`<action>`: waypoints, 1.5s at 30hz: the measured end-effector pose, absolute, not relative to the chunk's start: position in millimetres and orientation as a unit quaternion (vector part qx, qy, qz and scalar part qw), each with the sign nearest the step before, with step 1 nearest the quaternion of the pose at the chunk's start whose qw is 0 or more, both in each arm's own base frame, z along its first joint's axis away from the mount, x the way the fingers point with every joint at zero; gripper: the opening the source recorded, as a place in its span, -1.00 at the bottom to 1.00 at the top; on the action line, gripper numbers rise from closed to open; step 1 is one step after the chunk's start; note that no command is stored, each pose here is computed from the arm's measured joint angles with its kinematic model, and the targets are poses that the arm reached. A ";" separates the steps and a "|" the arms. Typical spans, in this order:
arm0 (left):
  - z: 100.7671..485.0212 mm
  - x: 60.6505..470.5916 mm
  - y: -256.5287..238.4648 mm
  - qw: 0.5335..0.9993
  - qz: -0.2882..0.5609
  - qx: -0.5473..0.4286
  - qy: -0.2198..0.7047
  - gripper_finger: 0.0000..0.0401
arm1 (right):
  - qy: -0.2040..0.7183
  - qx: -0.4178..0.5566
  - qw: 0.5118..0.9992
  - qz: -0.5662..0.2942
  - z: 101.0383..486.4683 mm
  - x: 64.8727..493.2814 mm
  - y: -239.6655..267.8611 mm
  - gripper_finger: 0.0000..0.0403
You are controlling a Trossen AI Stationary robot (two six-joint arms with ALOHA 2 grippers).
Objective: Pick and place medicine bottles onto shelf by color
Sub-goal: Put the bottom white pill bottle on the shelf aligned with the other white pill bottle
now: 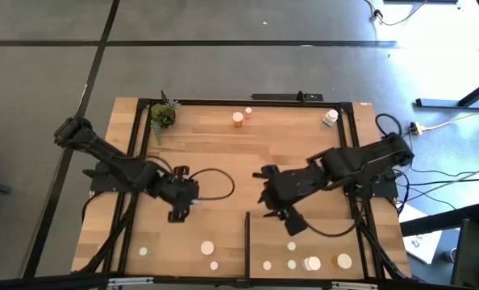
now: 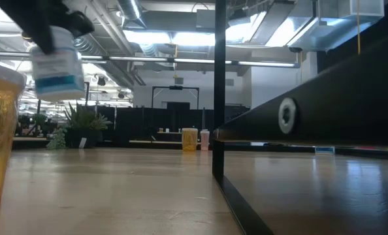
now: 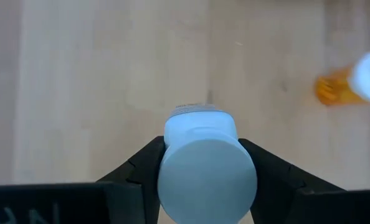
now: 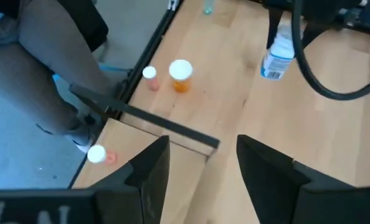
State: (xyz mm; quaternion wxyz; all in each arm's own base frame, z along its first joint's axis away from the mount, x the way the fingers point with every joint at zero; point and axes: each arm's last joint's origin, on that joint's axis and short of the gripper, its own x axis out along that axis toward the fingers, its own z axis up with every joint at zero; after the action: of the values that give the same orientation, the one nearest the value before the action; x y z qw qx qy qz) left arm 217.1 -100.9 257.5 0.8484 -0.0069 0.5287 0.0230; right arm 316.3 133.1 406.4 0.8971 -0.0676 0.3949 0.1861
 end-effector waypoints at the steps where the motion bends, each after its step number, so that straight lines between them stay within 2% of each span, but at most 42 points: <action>1: 257.5 219.2 -96.4 0.848 0.027 -0.007 0.529 -0.19 | 0.396 -0.068 0.897 0.185 409.4 312.3 130.6 -0.06; 6: 261.1 228.9 -74.0 0.849 0.039 0.008 0.528 -0.19 | 0.414 -0.069 0.894 0.158 419.1 294.7 114.1 -0.06; 13: 279.4 241.4 -48.7 0.860 0.038 0.043 0.506 -0.19 | 0.380 -0.057 0.920 0.084 426.8 264.6 97.9 -0.06; 21: 285.4 248.0 -25.8 0.863 0.021 0.072 0.499 -0.19 | 0.294 0.056 0.953 0.042 389.2 230.5 83.3 -0.06; 24: 288.4 254.2 -14.0 0.877 0.004 0.062 0.476 -0.19 | 0.289 0.100 0.951 0.032 372.4 220.9 79.7 -0.06; 30: 285.9 269.2 7.8 0.889 -0.009 0.077 0.452 -0.19 | 0.296 0.127 0.946 0.026 351.7 208.4 77.4 -0.06; 40: 299.3 344.9 39.8 0.856 0.001 0.094 0.508 -0.19 | 0.291 0.117 0.949 0.035 353.2 202.3 75.8 -0.07; 45: 299.6 376.0 43.9 0.836 -0.008 0.095 0.541 -0.19 | 0.302 0.130 0.941 0.081 353.8 200.4 78.2 -0.07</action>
State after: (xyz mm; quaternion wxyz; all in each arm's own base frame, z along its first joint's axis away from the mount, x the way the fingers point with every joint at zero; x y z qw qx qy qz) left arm 376.0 43.9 299.6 0.8357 0.0949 0.5409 -0.0078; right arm 200.4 78.2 353.8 0.9408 0.1297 0.3025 0.0806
